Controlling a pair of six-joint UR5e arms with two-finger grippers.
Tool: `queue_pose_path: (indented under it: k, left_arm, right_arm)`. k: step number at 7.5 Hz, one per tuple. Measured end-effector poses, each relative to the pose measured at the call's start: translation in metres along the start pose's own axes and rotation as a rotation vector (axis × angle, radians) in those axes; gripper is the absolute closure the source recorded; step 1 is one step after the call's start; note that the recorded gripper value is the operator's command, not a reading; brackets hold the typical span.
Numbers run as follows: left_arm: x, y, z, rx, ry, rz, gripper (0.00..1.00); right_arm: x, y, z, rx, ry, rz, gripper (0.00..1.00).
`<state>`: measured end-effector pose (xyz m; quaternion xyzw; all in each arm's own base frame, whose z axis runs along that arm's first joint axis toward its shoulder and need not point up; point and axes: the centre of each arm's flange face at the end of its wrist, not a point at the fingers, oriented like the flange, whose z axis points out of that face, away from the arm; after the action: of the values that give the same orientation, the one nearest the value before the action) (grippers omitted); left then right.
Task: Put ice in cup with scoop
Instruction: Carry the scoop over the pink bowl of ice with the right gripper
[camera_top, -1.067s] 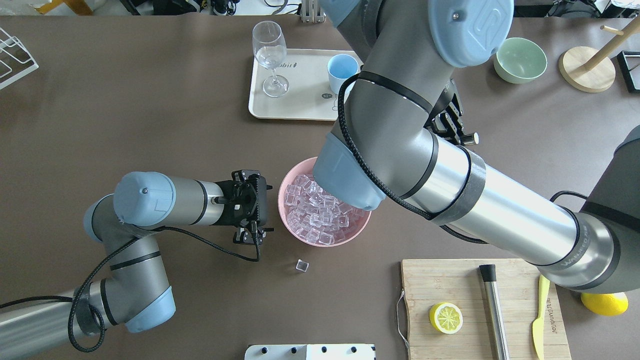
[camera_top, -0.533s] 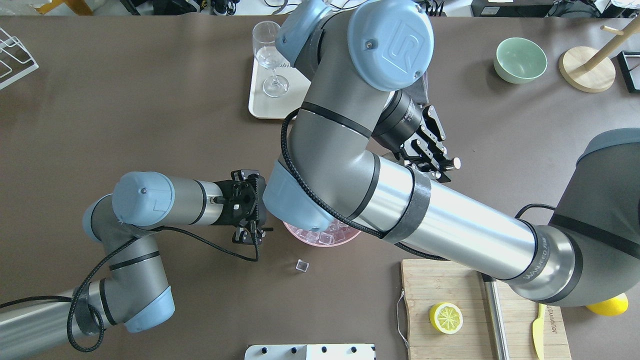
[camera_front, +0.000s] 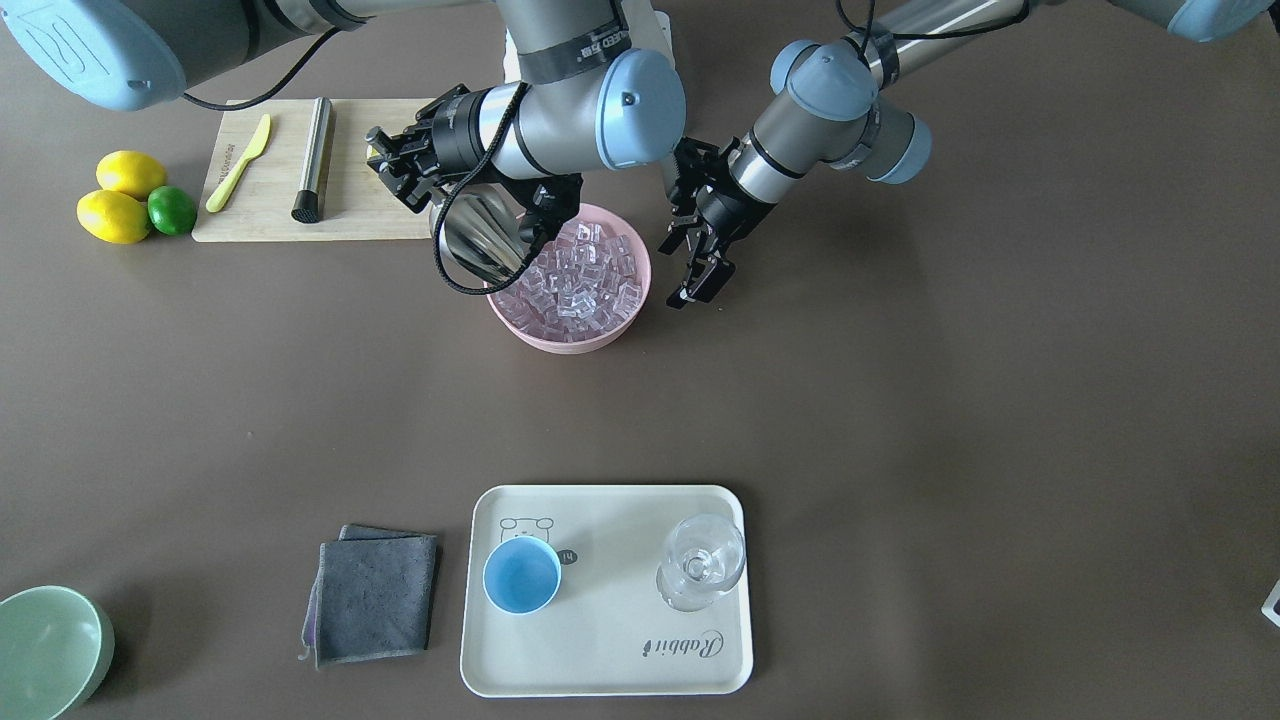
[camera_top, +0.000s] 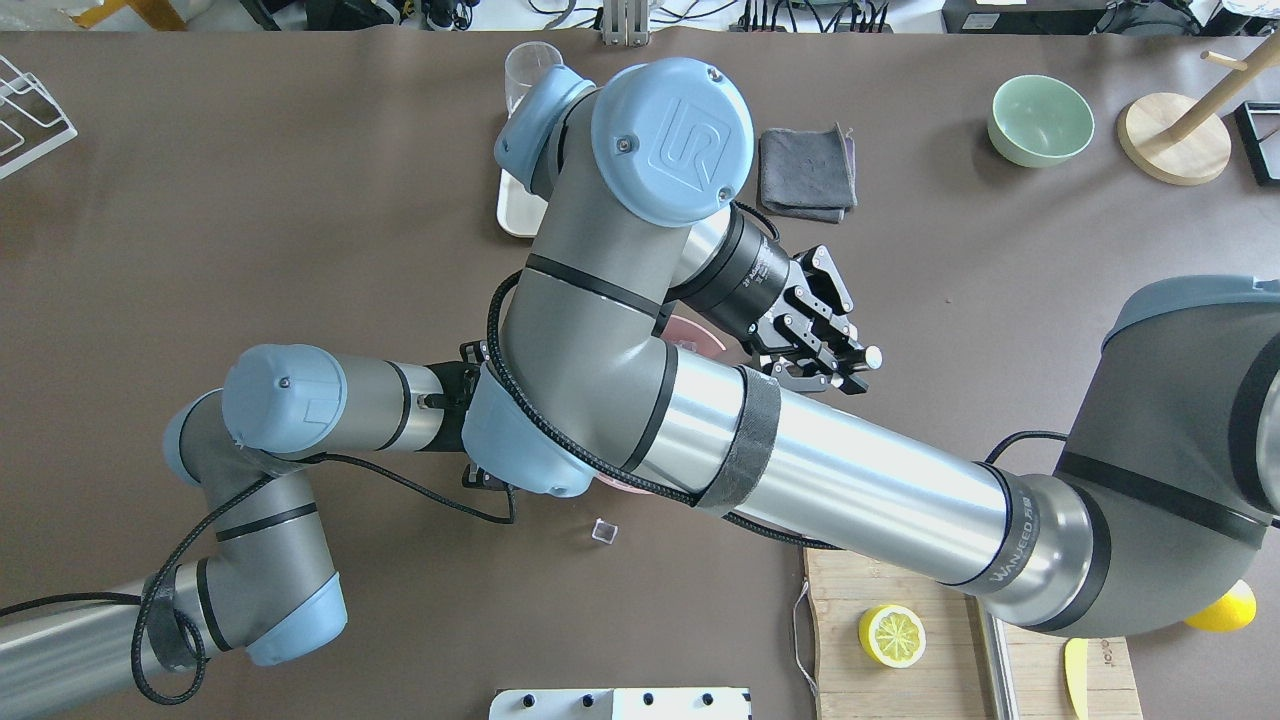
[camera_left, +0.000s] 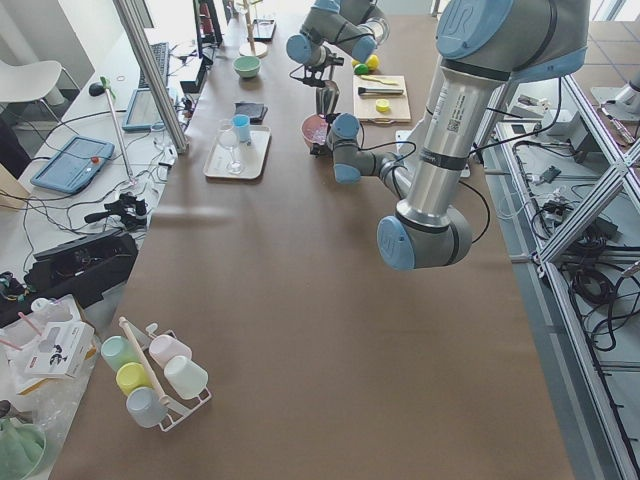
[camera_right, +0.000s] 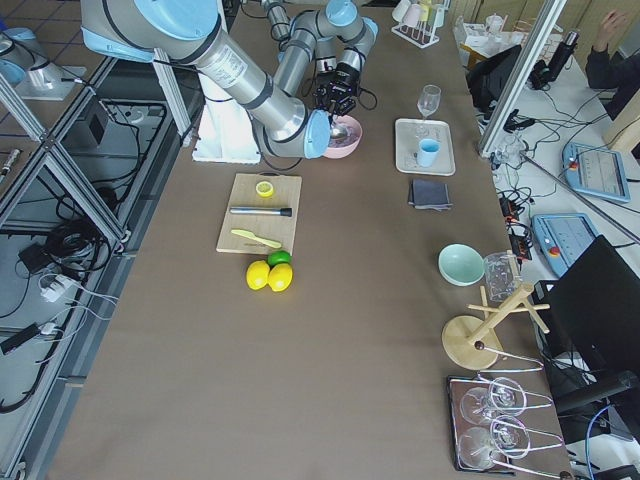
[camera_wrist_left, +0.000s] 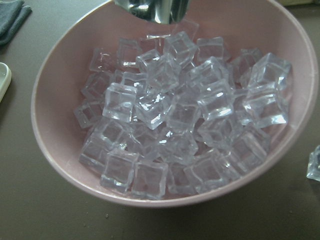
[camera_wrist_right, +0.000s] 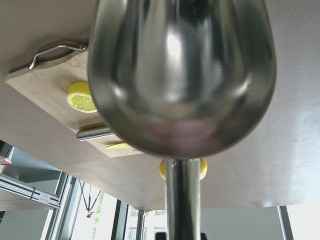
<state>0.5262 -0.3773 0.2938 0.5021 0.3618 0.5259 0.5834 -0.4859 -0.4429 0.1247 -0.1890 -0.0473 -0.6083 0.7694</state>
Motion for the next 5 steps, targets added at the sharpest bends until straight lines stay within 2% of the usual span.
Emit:
queue_pose_path:
  k: [5]
  left_arm:
    - [0.002,0.005,-0.001,0.008,0.0,0.002,0.02]
  right_arm:
    - [-0.039,-0.028,0.006,-0.056,0.036,-0.01,1.0]
